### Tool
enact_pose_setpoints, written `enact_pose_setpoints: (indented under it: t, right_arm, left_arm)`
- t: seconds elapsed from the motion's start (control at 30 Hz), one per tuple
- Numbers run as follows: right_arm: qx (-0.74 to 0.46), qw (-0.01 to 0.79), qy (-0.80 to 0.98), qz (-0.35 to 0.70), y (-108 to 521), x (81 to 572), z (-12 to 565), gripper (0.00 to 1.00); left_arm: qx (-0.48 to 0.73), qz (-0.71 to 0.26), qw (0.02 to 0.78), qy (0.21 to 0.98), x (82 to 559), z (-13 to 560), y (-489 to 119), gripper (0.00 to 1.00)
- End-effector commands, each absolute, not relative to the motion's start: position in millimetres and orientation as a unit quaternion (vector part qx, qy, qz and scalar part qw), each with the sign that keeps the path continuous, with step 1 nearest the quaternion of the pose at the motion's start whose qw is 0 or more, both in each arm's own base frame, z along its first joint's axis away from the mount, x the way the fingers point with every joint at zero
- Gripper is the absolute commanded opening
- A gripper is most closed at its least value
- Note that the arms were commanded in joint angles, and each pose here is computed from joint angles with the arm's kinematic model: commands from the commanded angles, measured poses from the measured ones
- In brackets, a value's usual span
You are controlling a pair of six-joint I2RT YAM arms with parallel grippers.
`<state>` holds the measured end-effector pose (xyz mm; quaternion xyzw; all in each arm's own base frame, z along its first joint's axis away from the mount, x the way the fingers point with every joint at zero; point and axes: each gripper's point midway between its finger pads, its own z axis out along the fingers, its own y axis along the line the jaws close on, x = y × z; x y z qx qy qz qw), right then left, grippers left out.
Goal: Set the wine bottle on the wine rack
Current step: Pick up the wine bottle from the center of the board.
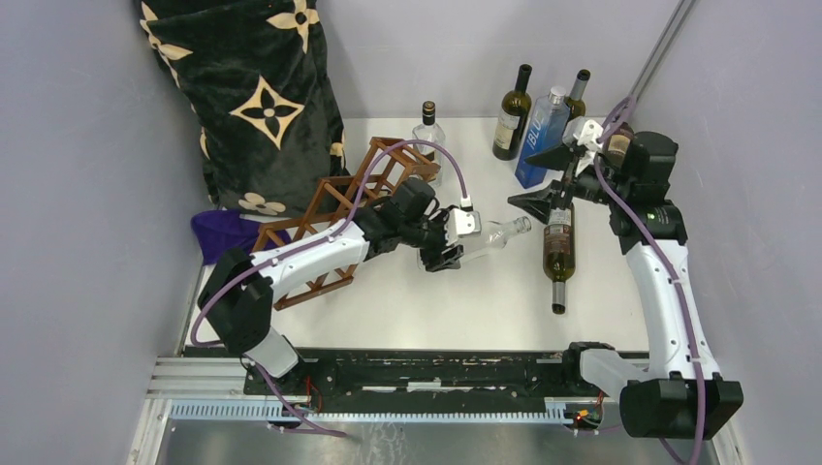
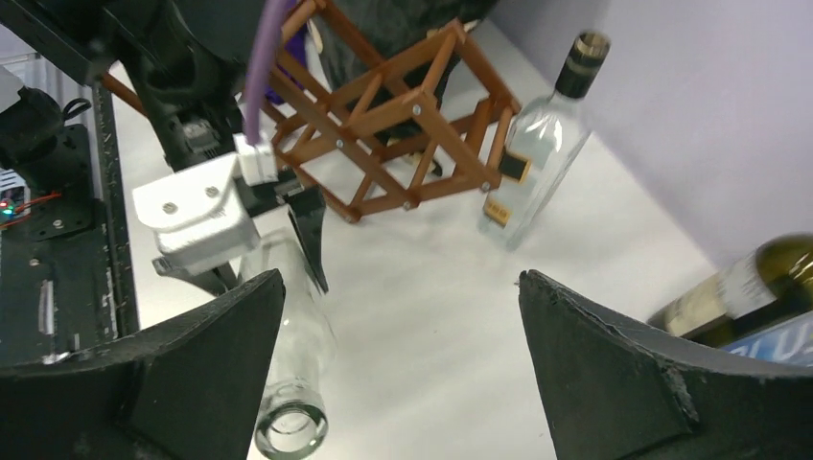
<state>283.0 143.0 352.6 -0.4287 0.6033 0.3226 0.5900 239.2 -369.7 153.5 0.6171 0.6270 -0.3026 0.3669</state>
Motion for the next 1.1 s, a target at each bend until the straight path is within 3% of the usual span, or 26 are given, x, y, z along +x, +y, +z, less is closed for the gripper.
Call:
enact_pose_setpoints:
  t: [0.0,0.5,1.07]
  right_arm:
    - [-0.408,0.556,0.644,0.332,138.7,285.8,335.2,0.98]
    - [-0.360,0.383,0.717,0.459,179.6,242.1,241.9,0.97]
    - [-0.316,0.293,0.735,0.523,201.4,207.5,194.3,0.91]
  left_arm:
    - [0.662,-0.254,0.408,0.575,244.0,198.6,-356.8,0.02]
    - [0.706,-0.187,0.388,0.562,248.5,198.6,-348.4,0.02]
    - [0.755,-0.105,0.378,0.526,261.7,201.4,-348.3,0.02]
